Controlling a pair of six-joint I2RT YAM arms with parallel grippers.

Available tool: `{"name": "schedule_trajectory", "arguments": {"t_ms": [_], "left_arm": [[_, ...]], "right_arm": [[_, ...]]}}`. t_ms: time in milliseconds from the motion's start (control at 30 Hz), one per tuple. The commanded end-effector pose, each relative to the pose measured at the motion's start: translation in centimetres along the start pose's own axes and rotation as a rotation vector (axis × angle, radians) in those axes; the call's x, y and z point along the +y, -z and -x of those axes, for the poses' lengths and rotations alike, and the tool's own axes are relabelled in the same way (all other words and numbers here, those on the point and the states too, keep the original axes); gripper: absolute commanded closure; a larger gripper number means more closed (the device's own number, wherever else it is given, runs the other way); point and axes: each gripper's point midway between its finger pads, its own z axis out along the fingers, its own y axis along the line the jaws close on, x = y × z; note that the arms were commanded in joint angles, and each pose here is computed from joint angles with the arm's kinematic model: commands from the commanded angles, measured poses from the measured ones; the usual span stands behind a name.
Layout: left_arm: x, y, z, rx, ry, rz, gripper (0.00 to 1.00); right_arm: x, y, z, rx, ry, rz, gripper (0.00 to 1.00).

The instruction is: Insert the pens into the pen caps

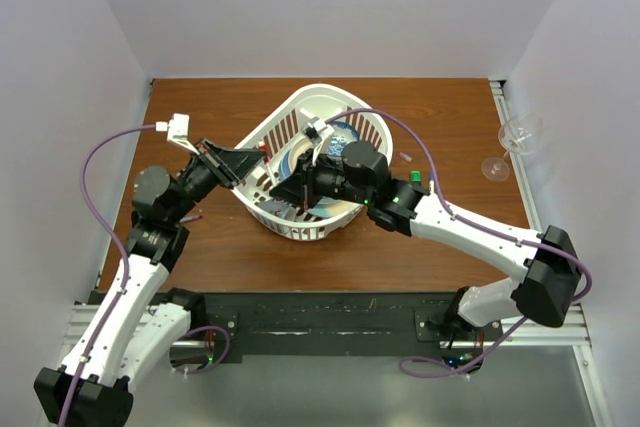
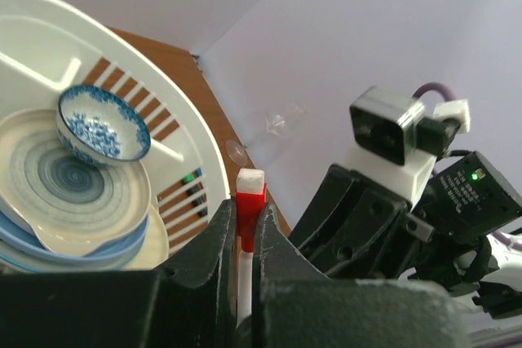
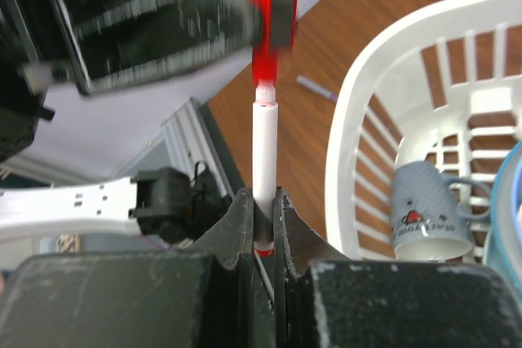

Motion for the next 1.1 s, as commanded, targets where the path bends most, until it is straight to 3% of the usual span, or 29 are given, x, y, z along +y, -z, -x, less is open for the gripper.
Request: {"name": "schedule_trajectory", "arguments": {"t_ms": [0, 433, 733, 1067], "left_arm": [[-1.1, 0.6, -1.9, 0.112, 0.058, -0.028, 1.0], [0.7, 1.0, -3.5, 0.101, 0.116, 0.022, 1.0], [4.3, 1.5, -7.1, 0.171, 0.153, 0.14, 1.0], [4.5, 1.9, -10.1, 0.245, 0.217, 0.093, 1.0]], "right_arm": [[2.4, 1.8, 7.1, -0.214, 0.078, 0.014, 1.0], [1.5, 0.2, 7.8, -0.231, 0.057, -0.026, 1.0], [0.5, -1.5, 12.6, -0.312, 0.175, -0.127, 1.0], [0.0, -2.6, 18.2, -0.397, 0.319, -0.171, 1.0]]}}
